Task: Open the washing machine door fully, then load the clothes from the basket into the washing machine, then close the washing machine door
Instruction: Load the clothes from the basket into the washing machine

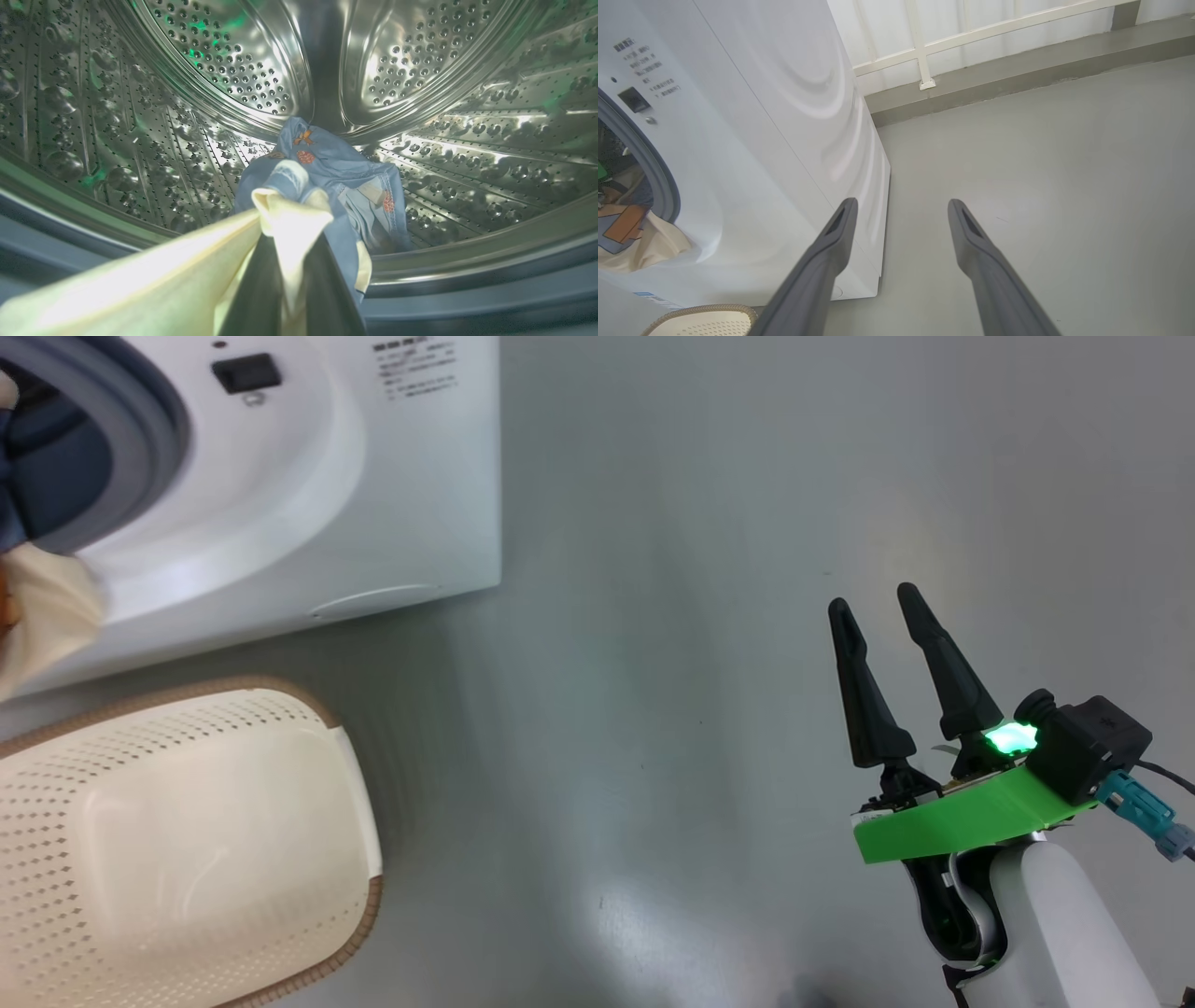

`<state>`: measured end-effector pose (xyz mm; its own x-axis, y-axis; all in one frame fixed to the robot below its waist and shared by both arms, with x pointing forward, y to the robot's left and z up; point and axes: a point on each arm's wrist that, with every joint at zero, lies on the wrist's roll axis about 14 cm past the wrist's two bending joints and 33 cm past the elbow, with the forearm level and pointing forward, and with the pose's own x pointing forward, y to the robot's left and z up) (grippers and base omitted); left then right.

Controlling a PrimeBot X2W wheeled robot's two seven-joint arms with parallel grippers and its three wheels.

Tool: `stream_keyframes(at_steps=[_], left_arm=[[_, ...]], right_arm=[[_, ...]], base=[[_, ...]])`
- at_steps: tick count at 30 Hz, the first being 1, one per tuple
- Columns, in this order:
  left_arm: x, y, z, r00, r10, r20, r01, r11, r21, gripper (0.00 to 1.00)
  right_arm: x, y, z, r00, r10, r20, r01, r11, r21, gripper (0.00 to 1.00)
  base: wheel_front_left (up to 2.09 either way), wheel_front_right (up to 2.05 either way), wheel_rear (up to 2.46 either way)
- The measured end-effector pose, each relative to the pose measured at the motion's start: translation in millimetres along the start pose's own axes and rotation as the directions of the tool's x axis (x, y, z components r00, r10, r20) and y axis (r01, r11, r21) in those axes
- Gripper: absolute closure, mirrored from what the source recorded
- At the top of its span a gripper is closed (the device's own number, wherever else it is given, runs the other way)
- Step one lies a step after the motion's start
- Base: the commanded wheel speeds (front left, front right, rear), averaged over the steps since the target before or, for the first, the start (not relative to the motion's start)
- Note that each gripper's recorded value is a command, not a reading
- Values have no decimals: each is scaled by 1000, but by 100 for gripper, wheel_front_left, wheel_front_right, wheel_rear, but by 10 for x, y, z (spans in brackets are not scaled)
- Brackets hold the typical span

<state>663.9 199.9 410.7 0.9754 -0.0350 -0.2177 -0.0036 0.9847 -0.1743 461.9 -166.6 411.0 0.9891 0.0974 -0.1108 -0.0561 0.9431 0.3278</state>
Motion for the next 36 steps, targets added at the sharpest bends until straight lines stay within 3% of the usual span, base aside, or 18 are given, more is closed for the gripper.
stream_keyframes(at_steps=[5,11,14,16,19,22,23,25,27,36], left_arm=[[159,-38,96,999,-28,29,27,999,47,100],[276,-147,978,944,-73,323,77,997,1,100],[231,-144,1174,913,-79,401,82,997,8,100],[204,-119,1176,906,-71,417,77,997,2,100],[197,-110,868,935,-68,348,70,997,7,100],[185,-88,507,967,-62,247,61,998,11,89],[183,-65,424,974,-55,219,54,998,10,80],[172,-58,305,983,-56,176,52,998,23,55],[160,-9,164,992,-41,121,38,999,25,0],[78,8,-53,1000,-30,-3,30,998,46,0]], right_arm=[[1,-61,-60,1000,-15,-15,15,1000,-4,0],[79,-104,-82,1000,-22,-12,21,1000,-11,0],[93,-108,-130,1000,-24,-21,24,1000,-6,0],[119,-94,-138,1000,-20,-20,20,1000,-4,0],[161,-58,-114,1000,-7,-11,7,1000,-3,0],[163,-35,-109,1000,0,-10,0,1000,-2,0],[163,-23,-106,1000,3,-9,-3,1000,-1,0],[163,-7,-93,1000,7,-6,-7,1000,-1,0],[162,11,-82,1000,12,-4,-12,1000,0,0],[154,92,-5,999,32,13,-32,999,2,0]], base=[[0,0,0],[0,0,0],[0,0,0],[0,0,0],[0,0,0],[0,0,0],[0,0,0],[0,0,0],[0,0,0],[0,0,0]])
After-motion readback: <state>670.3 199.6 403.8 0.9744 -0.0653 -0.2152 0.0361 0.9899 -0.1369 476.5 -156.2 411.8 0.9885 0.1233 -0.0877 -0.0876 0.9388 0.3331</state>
